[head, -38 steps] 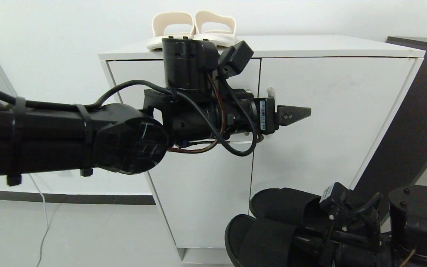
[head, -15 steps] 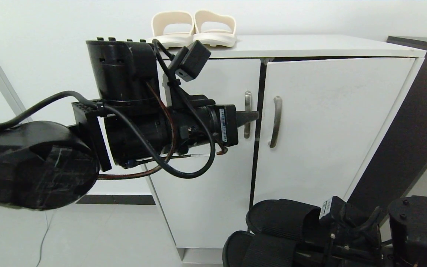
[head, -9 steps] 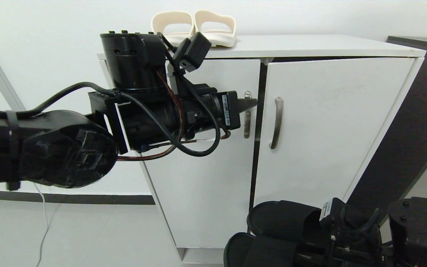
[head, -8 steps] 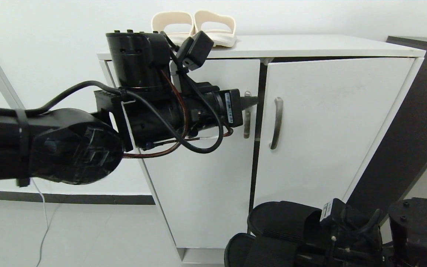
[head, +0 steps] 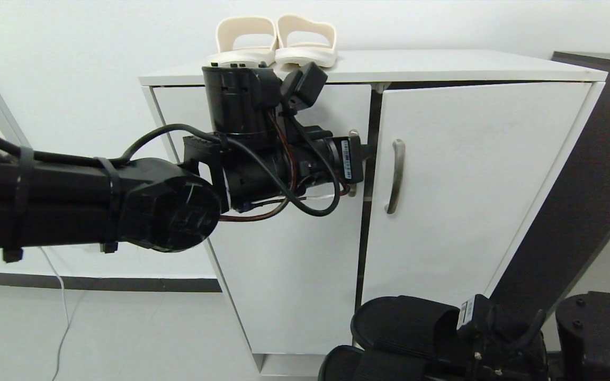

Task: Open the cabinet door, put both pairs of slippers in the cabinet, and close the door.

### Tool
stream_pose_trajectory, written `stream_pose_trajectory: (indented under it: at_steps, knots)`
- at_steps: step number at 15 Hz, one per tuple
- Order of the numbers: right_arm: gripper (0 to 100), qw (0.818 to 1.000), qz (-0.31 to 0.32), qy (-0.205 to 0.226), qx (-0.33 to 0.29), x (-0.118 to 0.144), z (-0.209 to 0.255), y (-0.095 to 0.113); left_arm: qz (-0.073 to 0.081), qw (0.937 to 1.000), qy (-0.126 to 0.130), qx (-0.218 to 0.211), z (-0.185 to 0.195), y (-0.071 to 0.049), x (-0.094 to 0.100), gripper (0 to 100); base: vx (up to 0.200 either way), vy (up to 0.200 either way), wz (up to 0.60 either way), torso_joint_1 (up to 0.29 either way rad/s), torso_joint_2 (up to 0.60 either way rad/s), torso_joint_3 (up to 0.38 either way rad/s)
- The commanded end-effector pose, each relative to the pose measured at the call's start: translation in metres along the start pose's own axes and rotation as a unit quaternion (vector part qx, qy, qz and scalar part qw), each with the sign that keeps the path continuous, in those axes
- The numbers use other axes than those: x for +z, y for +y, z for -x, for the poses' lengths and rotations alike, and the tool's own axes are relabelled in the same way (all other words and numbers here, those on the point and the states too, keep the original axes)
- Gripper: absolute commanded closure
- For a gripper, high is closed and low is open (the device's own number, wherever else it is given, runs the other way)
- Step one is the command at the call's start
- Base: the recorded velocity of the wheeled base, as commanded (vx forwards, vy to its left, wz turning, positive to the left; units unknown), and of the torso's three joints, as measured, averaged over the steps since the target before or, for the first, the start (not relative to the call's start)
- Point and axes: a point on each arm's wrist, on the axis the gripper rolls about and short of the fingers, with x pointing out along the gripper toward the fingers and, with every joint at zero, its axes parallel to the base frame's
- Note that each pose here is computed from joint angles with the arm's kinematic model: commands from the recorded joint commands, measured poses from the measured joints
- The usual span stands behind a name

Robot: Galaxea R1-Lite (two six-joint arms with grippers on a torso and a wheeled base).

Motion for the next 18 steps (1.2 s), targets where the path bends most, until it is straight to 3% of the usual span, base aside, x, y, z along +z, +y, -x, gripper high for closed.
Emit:
stream_pose_trajectory:
  at_steps: [1, 3, 6, 8, 12, 15, 18]
  knots:
    - [100, 1.0, 0.002, 0.0, 0.002, 0.0, 0.0, 0.002, 0.002, 1.0, 0.005, -0.003, 0.0, -0.003, -0.003, 100, -0.2, 0.0, 0.0, 0.002, 0.01, -0.002]
    - [100, 1.0, 0.006, 0.001, 0.004, -0.001, 0.0, 0.002, 0.0, 0.9999, 0.005, -0.009, 0.005, -0.009, -0.001, 100, -0.2, 0.0, 0.0, 0.005, 0.0, 0.007]
    - [100, 1.0, 0.009, 0.002, 0.006, -0.001, 0.0, 0.003, -0.002, 0.999, 0.015, -0.043, 0.01, -0.035, -0.009, 100, -0.2, 0.0, 0.0, 0.006, 0.0, 0.004]
    - [100, 1.0, 0.011, 0.007, 0.013, -0.004, 0.001, 0.006, -0.008, 0.9984, 0.019, -0.053, 0.014, -0.043, -0.011, 100, -0.2, 0.0, 0.0, 0.002, 0.0, 0.002]
    - [100, 1.0, 0.013, -0.005, 0.011, -0.001, 0.0, 0.006, -0.014, 0.9987, 0.014, -0.047, 0.019, -0.041, -0.008, 100, -0.15, 0.0, 0.0, 0.002, 0.0, 0.002]
    - [100, 1.0, 0.009, -0.015, 0.004, 0.0, -0.002, 0.004, -0.015, 0.9995, 0.001, -0.029, 0.07, -0.041, 0.002, 100, 0.0, 0.0, 0.0, 0.0, 0.0, 0.0]
    - [100, 1.0, 0.009, -0.015, 0.002, 0.0, -0.002, 0.003, -0.015, 0.9999, -0.002, 0.0, 0.129, -0.039, -0.004, 100, 0.0, 0.0, 0.0, 0.0, 0.0, 0.0]
